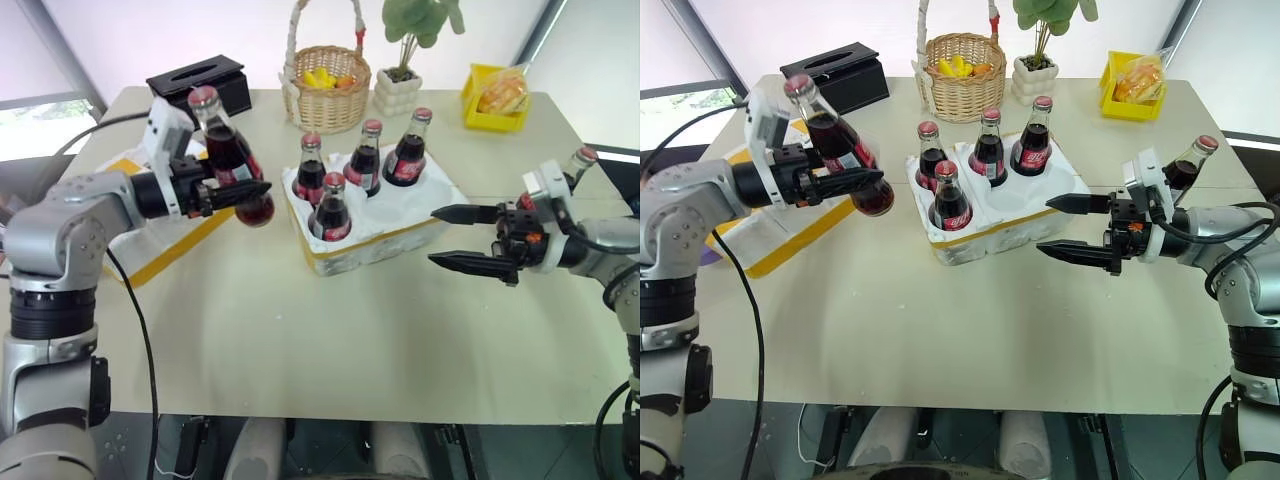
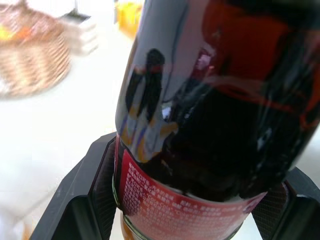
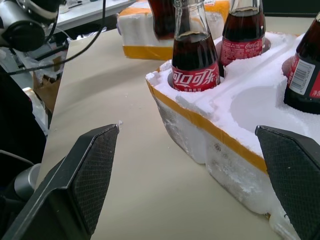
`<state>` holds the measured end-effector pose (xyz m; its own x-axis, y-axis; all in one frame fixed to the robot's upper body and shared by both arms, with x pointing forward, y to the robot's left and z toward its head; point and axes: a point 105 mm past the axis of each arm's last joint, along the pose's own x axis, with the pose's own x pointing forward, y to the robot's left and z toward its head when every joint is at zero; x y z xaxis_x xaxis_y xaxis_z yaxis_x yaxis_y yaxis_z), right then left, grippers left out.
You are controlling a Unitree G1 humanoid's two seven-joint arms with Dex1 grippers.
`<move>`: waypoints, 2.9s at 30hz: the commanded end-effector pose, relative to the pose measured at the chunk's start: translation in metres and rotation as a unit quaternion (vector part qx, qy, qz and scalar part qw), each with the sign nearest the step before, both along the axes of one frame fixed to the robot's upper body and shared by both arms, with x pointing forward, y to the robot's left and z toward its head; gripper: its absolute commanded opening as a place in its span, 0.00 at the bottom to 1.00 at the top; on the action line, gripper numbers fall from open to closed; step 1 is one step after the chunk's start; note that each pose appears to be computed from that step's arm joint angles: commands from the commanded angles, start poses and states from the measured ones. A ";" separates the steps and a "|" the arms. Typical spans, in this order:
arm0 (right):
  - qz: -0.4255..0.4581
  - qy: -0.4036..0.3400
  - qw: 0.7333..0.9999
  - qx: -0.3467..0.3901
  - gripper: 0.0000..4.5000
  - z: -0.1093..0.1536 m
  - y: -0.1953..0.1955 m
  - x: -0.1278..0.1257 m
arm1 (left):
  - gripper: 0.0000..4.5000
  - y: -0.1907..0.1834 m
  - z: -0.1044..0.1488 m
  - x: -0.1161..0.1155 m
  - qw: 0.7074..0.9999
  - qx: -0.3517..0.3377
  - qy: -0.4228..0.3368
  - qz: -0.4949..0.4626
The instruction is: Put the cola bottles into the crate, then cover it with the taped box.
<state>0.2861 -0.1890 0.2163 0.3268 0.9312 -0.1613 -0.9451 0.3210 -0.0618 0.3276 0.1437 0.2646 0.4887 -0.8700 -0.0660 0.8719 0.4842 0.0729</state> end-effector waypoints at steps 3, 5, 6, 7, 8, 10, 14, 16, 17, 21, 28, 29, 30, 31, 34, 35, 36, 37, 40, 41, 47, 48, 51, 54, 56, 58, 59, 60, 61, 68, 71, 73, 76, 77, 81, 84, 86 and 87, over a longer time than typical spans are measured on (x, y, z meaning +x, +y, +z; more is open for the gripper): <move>0.009 -0.027 1.000 -0.003 1.00 0.013 -0.001 -0.006 | 0.62 -0.026 0.033 -0.027 0.995 0.017 -0.049 -0.091; 0.009 -0.027 1.000 -0.005 1.00 0.014 -0.002 -0.007 | 0.62 -0.033 0.037 -0.031 0.991 0.025 -0.046 -0.119; 0.008 -0.028 1.000 -0.005 1.00 0.014 -0.003 -0.007 | 0.62 -0.038 0.039 -0.035 0.989 0.029 -0.040 -0.139; 0.006 -0.029 1.000 -0.006 1.00 0.015 -0.003 -0.008 | 0.62 -0.044 0.042 -0.040 0.985 0.033 -0.033 -0.166; 0.005 -0.030 1.000 -0.007 1.00 0.015 -0.003 -0.009 | 0.62 -0.050 0.044 -0.045 0.981 0.035 -0.024 -0.191; 0.002 -0.030 1.000 -0.008 1.00 0.015 -0.002 -0.010 | 0.62 -0.063 0.047 -0.055 0.970 0.039 -0.007 -0.238; -0.004 -0.031 0.999 -0.006 1.00 0.015 -0.001 -0.012 | 0.62 -0.088 0.045 -0.067 0.953 0.055 0.009 -0.298; -0.007 -0.030 0.999 -0.005 1.00 0.015 0.000 -0.013 | 0.62 -0.100 0.043 -0.066 0.950 0.060 0.008 -0.306; -0.009 -0.031 0.999 -0.004 1.00 0.015 0.001 -0.014 | 0.62 -0.107 0.042 -0.062 0.952 0.058 0.011 -0.300; -0.013 -0.030 0.999 0.000 1.00 0.014 0.002 -0.016 | 0.62 -0.132 0.039 -0.045 0.966 0.050 -0.001 -0.255; -0.025 -0.025 0.999 0.004 1.00 0.013 0.002 -0.020 | 0.62 -0.185 0.050 -0.038 0.981 0.010 -0.019 -0.194; -0.026 -0.025 0.999 0.005 1.00 0.012 0.002 -0.020 | 0.62 -0.190 0.052 -0.039 0.981 0.004 -0.018 -0.193; -0.026 -0.025 0.999 0.005 1.00 0.012 0.002 -0.019 | 0.62 -0.196 0.053 -0.039 0.982 0.001 -0.015 -0.190; -0.026 -0.025 0.999 0.005 1.00 0.013 0.002 -0.019 | 0.62 -0.200 0.054 -0.039 0.982 -0.001 -0.012 -0.187; -0.027 -0.024 0.999 0.007 1.00 0.013 0.003 -0.018 | 0.62 -0.214 0.049 -0.036 0.987 0.001 0.002 -0.162; -0.027 -0.024 0.999 0.007 1.00 0.013 0.003 -0.018 | 0.62 -0.219 0.047 -0.032 0.990 0.003 0.005 -0.142; -0.027 -0.023 0.999 0.008 1.00 0.013 0.003 -0.017 | 0.62 -0.222 0.046 -0.028 0.992 0.000 0.015 -0.123; -0.027 -0.023 0.999 0.008 1.00 0.013 0.004 -0.017 | 0.62 -0.226 0.046 -0.025 0.994 -0.005 0.022 -0.106; -0.026 -0.021 0.999 0.008 1.00 0.013 0.003 -0.018 | 0.62 -0.232 0.042 -0.014 0.998 0.003 0.035 -0.048; -0.026 -0.021 0.999 0.008 1.00 0.013 0.003 -0.018 | 0.62 -0.232 0.042 -0.008 0.999 0.004 0.033 -0.022; -0.031 -0.022 0.999 -0.004 1.00 0.012 -0.002 -0.019 | 0.62 -0.230 0.026 0.012 0.995 0.038 0.035 0.088; -0.034 -0.027 0.999 -0.008 1.00 0.013 -0.004 -0.018 | 0.62 -0.231 0.025 0.013 0.994 0.040 0.036 0.094; -0.057 -0.039 0.997 -0.021 1.00 0.017 -0.015 -0.012 | 0.62 -0.232 0.021 0.013 0.992 0.041 0.046 0.106; -0.065 -0.040 0.997 -0.032 1.00 0.021 -0.027 -0.013 | 0.62 -0.231 0.015 0.017 0.990 0.049 0.048 0.125; -0.067 -0.041 0.996 -0.036 1.00 0.022 -0.030 -0.012 | 0.62 -0.230 0.013 0.023 0.987 0.045 0.049 0.145; -0.068 -0.043 0.996 -0.039 1.00 0.022 -0.031 -0.011 | 0.62 -0.227 0.008 0.029 0.982 0.047 0.053 0.173; -0.069 -0.043 0.996 -0.040 1.00 0.022 -0.032 -0.011 | 0.62 -0.227 0.006 0.031 0.980 0.049 0.056 0.182; -0.069 -0.044 0.996 -0.040 1.00 0.021 -0.032 -0.011 | 0.62 -0.226 0.003 0.033 0.978 0.052 0.058 0.193; -0.069 -0.044 0.996 -0.041 1.00 0.021 -0.033 -0.011 | 0.62 -0.225 0.002 0.034 0.976 0.052 0.060 0.202; -0.075 -0.042 0.995 -0.049 1.00 0.018 -0.042 -0.009 | 0.62 -0.214 -0.001 0.038 0.964 0.056 0.066 0.251; -0.074 -0.041 0.995 -0.050 1.00 0.015 -0.044 -0.006 | 0.62 -0.208 -0.002 0.040 0.960 0.056 0.072 0.266; -0.071 -0.040 0.995 -0.050 1.00 0.014 -0.044 -0.005 | 0.62 -0.206 -0.006 0.041 0.958 0.059 0.085 0.267; -0.068 -0.041 0.996 -0.050 1.00 0.013 -0.043 -0.004 | 0.62 -0.207 -0.013 0.041 0.958 0.058 0.104 0.262; -0.067 -0.041 0.996 -0.050 1.00 0.013 -0.043 -0.004 | 0.62 -0.208 -0.017 0.042 0.957 0.059 0.113 0.261; -0.065 -0.044 0.996 -0.048 1.00 0.012 -0.043 -0.004 | 0.62 -0.212 -0.029 0.046 0.956 0.067 0.120 0.260; -0.065 -0.046 0.996 -0.046 1.00 0.012 -0.043 -0.004 | 0.85 -0.213 -0.034 0.048 0.955 0.072 0.123 0.260; -0.064 -0.047 0.996 -0.045 1.00 0.012 -0.043 -0.004 | 1.00 -0.213 -0.036 0.048 0.955 0.075 0.124 0.259; -0.064 -0.048 0.996 -0.045 1.00 0.012 -0.043 -0.004 | 1.00 -0.213 -0.037 0.048 0.955 0.076 0.124 0.258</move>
<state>0.2831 -0.2329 0.2191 0.4600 0.8580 -0.2284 -0.8876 0.4381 -0.1419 0.3763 -0.0671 0.2357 0.8065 -0.4923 -0.3276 0.5237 0.8518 0.0093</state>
